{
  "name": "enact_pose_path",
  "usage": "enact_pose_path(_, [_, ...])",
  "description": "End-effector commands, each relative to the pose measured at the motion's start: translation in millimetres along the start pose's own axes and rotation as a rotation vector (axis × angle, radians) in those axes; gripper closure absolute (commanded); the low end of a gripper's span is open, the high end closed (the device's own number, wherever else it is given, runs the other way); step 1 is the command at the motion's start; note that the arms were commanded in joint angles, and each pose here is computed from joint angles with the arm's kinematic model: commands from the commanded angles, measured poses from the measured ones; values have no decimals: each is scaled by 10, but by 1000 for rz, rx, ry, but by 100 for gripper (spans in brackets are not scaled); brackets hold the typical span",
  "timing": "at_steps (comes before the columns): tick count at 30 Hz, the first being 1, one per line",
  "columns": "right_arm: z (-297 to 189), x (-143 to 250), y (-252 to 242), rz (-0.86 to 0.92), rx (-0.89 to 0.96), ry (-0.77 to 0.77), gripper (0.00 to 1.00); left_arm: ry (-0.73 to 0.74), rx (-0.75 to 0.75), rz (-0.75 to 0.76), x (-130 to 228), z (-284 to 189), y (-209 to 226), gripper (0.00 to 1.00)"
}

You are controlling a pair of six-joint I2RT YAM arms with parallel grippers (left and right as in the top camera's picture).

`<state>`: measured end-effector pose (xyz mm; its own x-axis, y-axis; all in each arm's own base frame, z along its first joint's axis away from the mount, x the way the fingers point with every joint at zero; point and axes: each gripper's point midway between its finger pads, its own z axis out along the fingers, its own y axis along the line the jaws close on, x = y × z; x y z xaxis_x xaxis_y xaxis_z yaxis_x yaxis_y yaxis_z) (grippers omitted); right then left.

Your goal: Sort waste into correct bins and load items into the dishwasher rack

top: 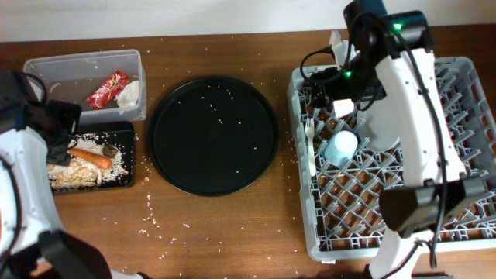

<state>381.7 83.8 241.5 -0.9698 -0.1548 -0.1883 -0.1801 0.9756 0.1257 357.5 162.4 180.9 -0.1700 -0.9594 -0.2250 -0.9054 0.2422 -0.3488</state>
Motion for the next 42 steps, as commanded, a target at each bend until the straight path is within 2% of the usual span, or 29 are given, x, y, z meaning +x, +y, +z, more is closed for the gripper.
enact_pose_path(1, [-677,168,156,-30,1,-172,1,-10,30,18,-1,-137,-45,1])
enact_pose_path(6, [-1453,591,243,-37,-6,-375,1,11,45,18,35,-133,-70,1])
enact_pose_path(10, [-1685,748,270,-46,-10,-447,1,11,44,18,34,-133,-70,1])
enact_pose_path(20, [-1625,708,313,-50,-37,-426,1,11,44,18,34,-133,-70,1])
enact_pose_path(22, [-1595,650,197,-39,28,-431,1,11,44,18,34,-131,-69,1])
enact_pose_path(25, [-1690,471,44,-28,121,-548,1,11,44,18,34,-131,-69,1])
enact_pose_path(27, [-1735,381,51,-118,146,-678,1,11,44,18,34,-131,-69,1])
enact_pose_path(31, [-1346,493,13,-206,173,-866,1,11,44,18,34,-133,-70,1])
enact_pose_path(35, [-877,823,-144,-122,144,-1101,1,11,44,18,34,-133,-70,1])
enact_pose_path(39, [-400,1192,-237,-120,160,-1228,1,11,44,18,34,-133,-70,1])
enact_pose_path(42, [-93,1326,-274,-126,162,-1317,1,11,44,18,34,-131,-69,1])
